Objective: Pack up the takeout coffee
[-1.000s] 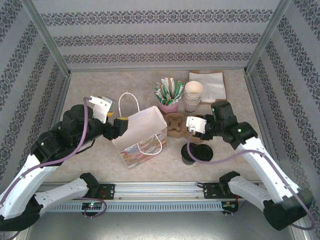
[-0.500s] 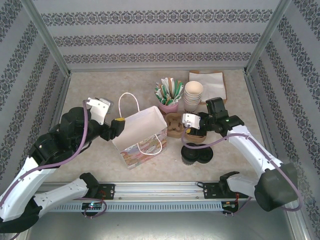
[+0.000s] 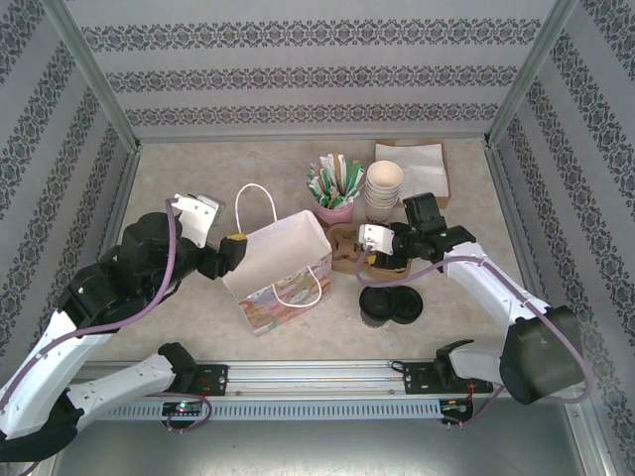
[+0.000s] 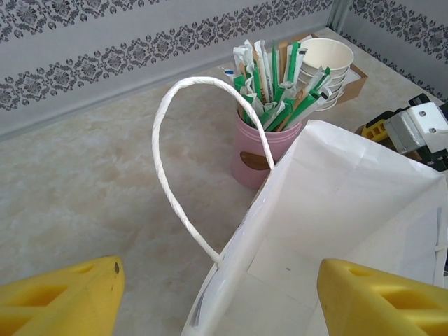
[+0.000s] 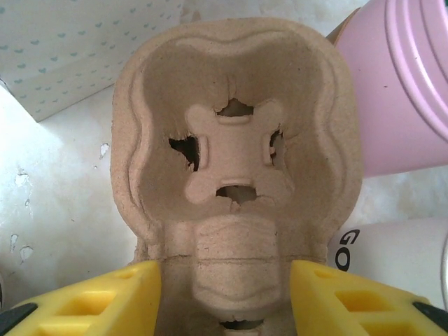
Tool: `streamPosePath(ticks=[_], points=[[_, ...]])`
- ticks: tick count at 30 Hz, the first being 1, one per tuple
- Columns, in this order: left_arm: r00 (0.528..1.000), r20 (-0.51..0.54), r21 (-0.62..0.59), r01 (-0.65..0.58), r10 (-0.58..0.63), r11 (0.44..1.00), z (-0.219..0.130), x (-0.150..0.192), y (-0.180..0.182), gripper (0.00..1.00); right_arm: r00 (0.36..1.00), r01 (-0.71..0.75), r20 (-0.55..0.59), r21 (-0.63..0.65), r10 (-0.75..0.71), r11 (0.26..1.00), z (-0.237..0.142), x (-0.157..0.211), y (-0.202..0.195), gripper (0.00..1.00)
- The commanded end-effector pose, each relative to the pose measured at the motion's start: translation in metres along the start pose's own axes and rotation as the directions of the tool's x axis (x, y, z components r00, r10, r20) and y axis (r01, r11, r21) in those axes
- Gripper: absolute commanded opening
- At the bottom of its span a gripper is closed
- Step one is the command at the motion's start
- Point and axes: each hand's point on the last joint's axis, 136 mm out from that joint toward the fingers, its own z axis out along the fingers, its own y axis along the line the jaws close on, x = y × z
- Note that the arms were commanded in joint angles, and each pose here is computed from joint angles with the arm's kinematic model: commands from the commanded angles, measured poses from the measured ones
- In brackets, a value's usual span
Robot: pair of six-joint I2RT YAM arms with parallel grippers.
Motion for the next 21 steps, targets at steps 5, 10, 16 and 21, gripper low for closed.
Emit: streamPosePath(ticks=[5, 10, 16, 21], points=[[1.0, -0.017, -0.018, -0.003, 0.002, 1.0, -0.003, 0.005, 0.003, 0.74, 1.0, 0.01, -0.021, 0.002, -0.01, 1.0, 0.005, 0.004, -0.005, 0.52], [1.0, -0.018, -0.02, -0.001, 0.001, 1.0, -0.004, 0.005, 0.003, 0.74, 0.999, 0.015, -0.028, -0.005, -0.015, 1.0, 0.008, 0.003, -0.006, 0.52], [1.0, -0.019, -0.021, 0.005, -0.006, 1.0, -0.004, 0.006, 0.004, 0.74, 1.0, 0.022, -0.017, -0.006, -0.022, 1.0, 0.01, -0.003, -0.008, 0.52], [1.0, -0.018, -0.022, 0.007, -0.007, 1.0, -0.005, 0.006, 0.004, 0.74, 0.999, 0.028, -0.018, -0.005, -0.028, 1.0, 0.012, -0.005, -0.01, 0.52]])
